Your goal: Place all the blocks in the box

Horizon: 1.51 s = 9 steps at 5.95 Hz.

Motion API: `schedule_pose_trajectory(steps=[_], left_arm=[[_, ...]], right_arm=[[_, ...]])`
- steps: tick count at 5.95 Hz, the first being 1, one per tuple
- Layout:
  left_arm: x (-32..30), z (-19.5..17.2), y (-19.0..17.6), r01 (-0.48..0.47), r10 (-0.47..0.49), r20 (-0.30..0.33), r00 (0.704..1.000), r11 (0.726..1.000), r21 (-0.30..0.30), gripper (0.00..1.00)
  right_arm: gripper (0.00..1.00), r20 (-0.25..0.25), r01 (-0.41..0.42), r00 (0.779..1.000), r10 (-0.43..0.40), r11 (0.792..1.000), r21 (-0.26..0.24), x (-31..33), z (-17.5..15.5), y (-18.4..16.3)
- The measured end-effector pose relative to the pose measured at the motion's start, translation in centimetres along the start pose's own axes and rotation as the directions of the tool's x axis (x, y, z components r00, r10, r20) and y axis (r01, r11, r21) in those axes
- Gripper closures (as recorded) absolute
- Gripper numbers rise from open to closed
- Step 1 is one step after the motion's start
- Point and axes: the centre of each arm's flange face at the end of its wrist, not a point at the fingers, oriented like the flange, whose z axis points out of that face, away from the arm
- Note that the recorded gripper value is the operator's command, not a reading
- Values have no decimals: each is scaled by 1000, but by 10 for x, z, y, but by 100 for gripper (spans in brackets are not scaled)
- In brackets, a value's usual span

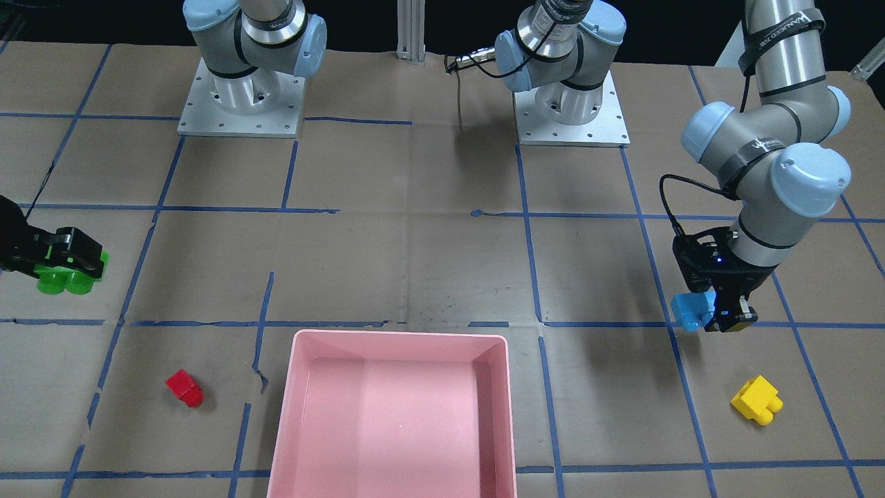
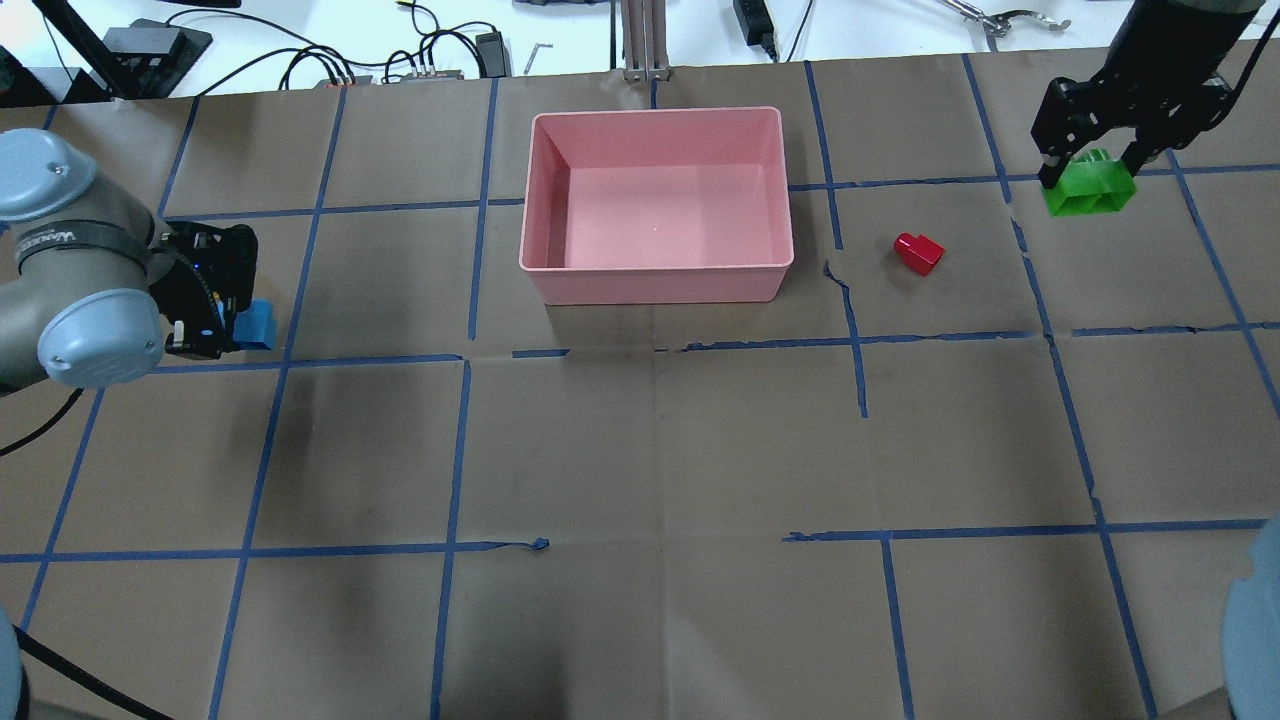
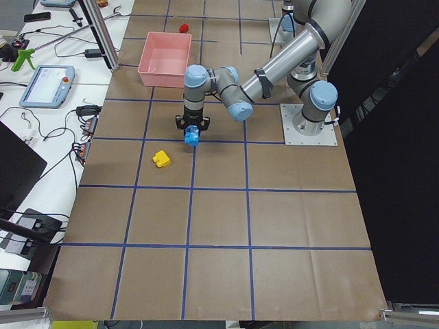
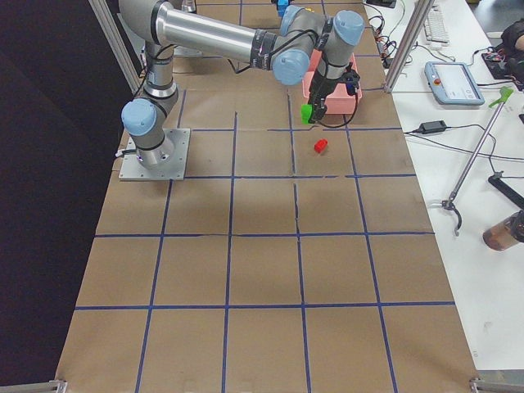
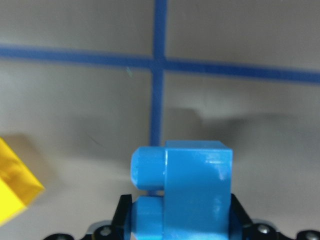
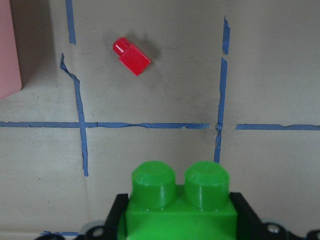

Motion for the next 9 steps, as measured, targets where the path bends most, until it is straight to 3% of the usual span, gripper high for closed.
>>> schedule_pose_trajectory(steps=[1,4,6,8,9], left_arm=[[-28,-29,-44,6,-6,47,999,1000,6,79],[-98,-90,-185,98,-104,80,991,993,67,79],[-139,-86,-281,47,-59,118,991,993,105,79],[-144,-55,-375,47,-61,105,993,991,126,76],[-136,-38,-404,69,-80,83,993,989,129,51]], right_arm=[[63,0,0,1000,0,1000,-1,0,0,0],[63,1,-1,1000,1,1000,-4,0,2,0],[63,2,-1,1000,1,1000,-4,1,2,0],[63,3,-1,1000,1,1000,-4,0,2,0],[63,3,0,1000,0,1000,-5,0,2,0]])
